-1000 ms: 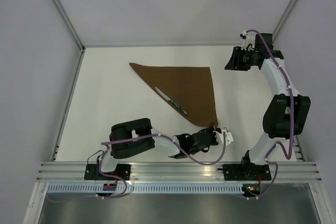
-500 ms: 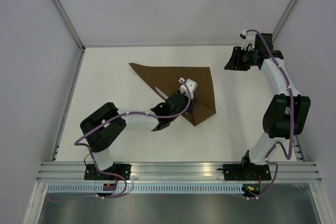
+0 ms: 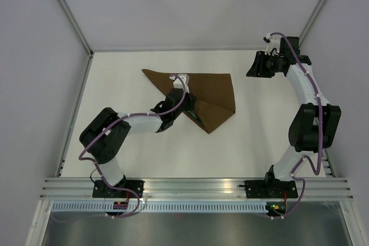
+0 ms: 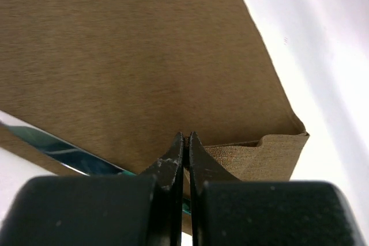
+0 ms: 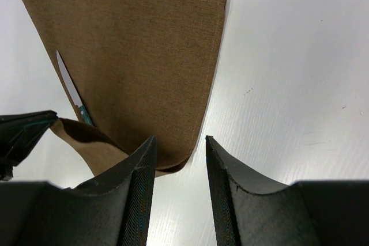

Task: Fold the napkin, place the utensils inside, and roll it up
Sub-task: Fold the napkin

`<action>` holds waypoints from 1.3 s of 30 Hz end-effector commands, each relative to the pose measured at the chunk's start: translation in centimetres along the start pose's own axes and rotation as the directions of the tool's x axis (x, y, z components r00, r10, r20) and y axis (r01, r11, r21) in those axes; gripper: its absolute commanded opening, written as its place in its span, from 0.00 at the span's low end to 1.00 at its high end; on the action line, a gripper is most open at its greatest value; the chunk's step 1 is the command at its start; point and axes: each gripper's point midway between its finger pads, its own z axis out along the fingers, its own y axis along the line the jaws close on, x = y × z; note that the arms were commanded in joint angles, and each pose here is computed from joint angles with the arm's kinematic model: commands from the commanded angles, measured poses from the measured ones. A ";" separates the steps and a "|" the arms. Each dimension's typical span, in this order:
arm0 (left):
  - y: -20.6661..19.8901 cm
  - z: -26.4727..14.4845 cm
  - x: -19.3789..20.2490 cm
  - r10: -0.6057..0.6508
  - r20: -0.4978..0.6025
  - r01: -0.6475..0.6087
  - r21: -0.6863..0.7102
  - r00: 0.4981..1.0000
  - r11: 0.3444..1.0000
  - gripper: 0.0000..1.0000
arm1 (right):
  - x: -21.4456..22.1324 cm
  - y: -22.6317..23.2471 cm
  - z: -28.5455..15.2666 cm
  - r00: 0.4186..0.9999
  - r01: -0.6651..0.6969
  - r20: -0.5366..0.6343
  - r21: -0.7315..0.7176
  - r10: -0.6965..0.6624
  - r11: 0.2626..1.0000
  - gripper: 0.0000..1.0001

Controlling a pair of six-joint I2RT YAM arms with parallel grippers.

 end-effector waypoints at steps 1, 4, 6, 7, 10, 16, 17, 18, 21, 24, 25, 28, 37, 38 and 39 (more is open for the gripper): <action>1.1 -0.2 -2.0 -0.105 0.032 0.105 -0.006 0.994 0.994 0.02 | -0.5 0.6 -0.1 1.000 -0.003 0.016 -0.028 0.003 1.000 0.45; 2.6 0.1 -2.6 -0.127 0.038 0.128 -0.027 0.991 0.991 0.02 | -0.5 0.6 0.0 1.000 -0.002 0.012 -0.027 0.002 1.000 0.45; 3.6 0.3 -2.8 -0.139 0.038 0.140 -0.040 0.990 0.989 0.02 | -0.5 0.6 0.0 1.000 -0.001 0.013 -0.026 0.001 1.000 0.45; 4.0 0.4 -3.0 -0.143 0.039 0.144 -0.047 0.989 0.988 0.02 | -0.5 0.7 0.0 1.000 0.004 0.013 -0.027 -0.004 1.000 0.45; 5.1 0.9 -2.7 -0.167 0.023 0.168 -0.061 0.986 0.984 0.02 | -0.5 0.8 0.0 1.000 0.008 0.012 -0.024 -0.007 1.000 0.45; 7.1 1.4 -2.5 -0.200 0.020 0.201 -0.081 0.980 0.976 0.02 | -0.3 1.0 0.4 1.000 0.016 0.004 -0.023 -0.016 1.000 0.45; 7.4 1.5 -2.5 -0.208 0.019 0.208 -0.085 0.978 0.974 0.02 | -0.3 0.9 0.4 1.000 0.018 0.004 -0.021 -0.018 1.000 0.45; 7.7 1.6 -2.5 -0.212 0.019 0.213 -0.090 0.977 0.973 0.02 | -0.3 0.9 0.5 1.000 0.019 0.002 -0.019 -0.019 1.000 0.45; 8.5 1.7 -2.4 -0.230 0.018 0.230 -0.097 0.973 0.968 0.02 | -0.2 1.1 0.5 1.000 0.024 -0.001 -0.018 -0.024 1.000 0.45; 9.2 1.7 -2.4 -0.239 0.019 0.239 -0.103 0.971 0.965 0.02 | -0.2 1.1 0.5 1.000 0.029 -0.001 -0.015 -0.029 0.999 0.45; 9.4 1.7 -2.5 -0.239 0.019 0.239 -0.104 0.971 0.965 0.02 | -0.1 1.2 0.6 1.000 0.030 -0.003 -0.015 -0.030 0.999 0.45; 10.1 1.9 -2.6 -0.254 0.019 0.255 -0.107 0.967 0.961 0.02 | -0.1 1.3 0.7 0.999 0.034 -0.004 -0.015 -0.034 0.999 0.45; 11.2 2.6 -2.6 -0.287 0.004 0.286 -0.105 0.958 0.952 0.02 | 0.2 1.5 1.0 0.999 0.047 -0.014 -0.013 -0.047 0.999 0.45; 11.5 2.7 -2.4 -0.290 0.003 0.289 -0.109 0.957 0.951 0.02 | 0.2 1.5 1.0 0.999 0.049 -0.015 -0.013 -0.049 0.999 0.45; 11.6 2.8 -2.4 -0.294 0.002 0.292 -0.112 0.956 0.950 0.02 | 0.3 1.5 1.0 0.999 0.048 -0.017 -0.012 -0.048 0.999 0.45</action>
